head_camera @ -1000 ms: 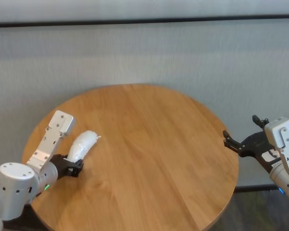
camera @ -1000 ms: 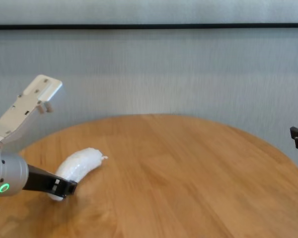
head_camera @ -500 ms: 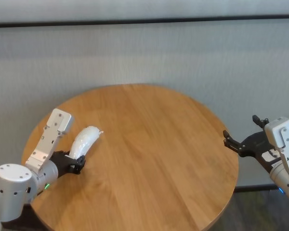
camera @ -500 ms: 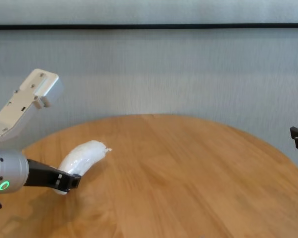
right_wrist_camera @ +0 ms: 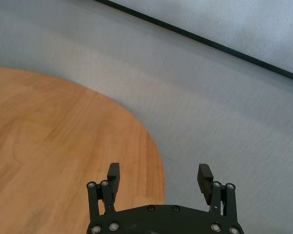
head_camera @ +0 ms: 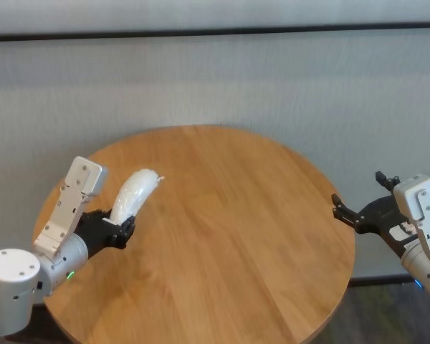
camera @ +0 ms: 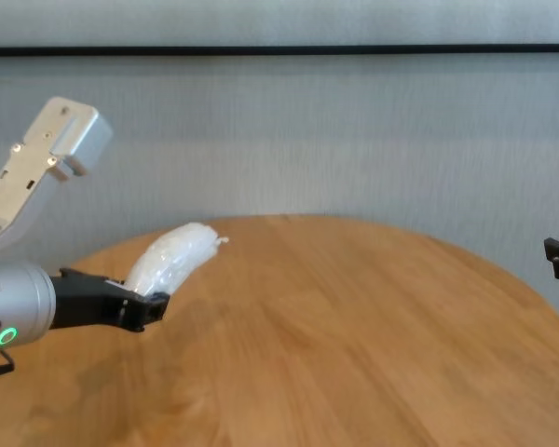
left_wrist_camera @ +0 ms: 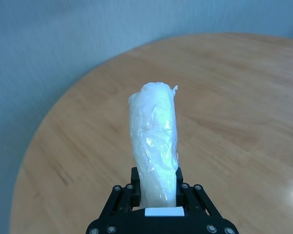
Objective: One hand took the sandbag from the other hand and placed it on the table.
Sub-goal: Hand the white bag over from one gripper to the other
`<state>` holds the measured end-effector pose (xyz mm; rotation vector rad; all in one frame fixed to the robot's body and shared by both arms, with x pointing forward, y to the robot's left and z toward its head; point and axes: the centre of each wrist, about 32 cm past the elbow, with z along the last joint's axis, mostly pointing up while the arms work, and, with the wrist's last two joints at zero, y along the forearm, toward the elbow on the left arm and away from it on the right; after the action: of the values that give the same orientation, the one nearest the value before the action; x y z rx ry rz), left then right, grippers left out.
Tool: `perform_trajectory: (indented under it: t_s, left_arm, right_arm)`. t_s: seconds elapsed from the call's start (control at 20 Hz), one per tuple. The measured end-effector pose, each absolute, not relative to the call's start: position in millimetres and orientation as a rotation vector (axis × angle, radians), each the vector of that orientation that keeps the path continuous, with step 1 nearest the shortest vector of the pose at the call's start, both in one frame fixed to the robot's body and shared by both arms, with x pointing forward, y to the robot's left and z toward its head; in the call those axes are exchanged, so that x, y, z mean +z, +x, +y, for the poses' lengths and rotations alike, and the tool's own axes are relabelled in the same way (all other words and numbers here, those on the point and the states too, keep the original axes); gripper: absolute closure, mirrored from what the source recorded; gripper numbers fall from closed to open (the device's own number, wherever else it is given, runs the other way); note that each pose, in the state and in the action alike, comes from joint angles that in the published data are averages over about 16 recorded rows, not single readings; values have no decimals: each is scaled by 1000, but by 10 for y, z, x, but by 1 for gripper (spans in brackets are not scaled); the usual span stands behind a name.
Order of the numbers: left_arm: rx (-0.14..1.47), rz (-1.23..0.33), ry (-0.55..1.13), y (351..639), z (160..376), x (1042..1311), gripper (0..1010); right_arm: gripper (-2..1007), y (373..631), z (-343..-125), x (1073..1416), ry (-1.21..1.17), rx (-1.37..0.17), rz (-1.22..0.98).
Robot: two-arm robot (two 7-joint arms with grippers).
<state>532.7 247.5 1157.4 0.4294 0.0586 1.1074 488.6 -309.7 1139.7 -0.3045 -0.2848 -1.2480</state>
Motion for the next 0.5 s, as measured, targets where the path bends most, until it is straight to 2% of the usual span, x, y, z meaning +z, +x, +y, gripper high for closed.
perform_trajectory:
  t_s: [0.5]
  left_arm:
    - [968, -96, 313, 5196, 2483, 11684, 615]
  right_arm:
    - [3, 4886, -3097, 11397, -305, -1248, -285]
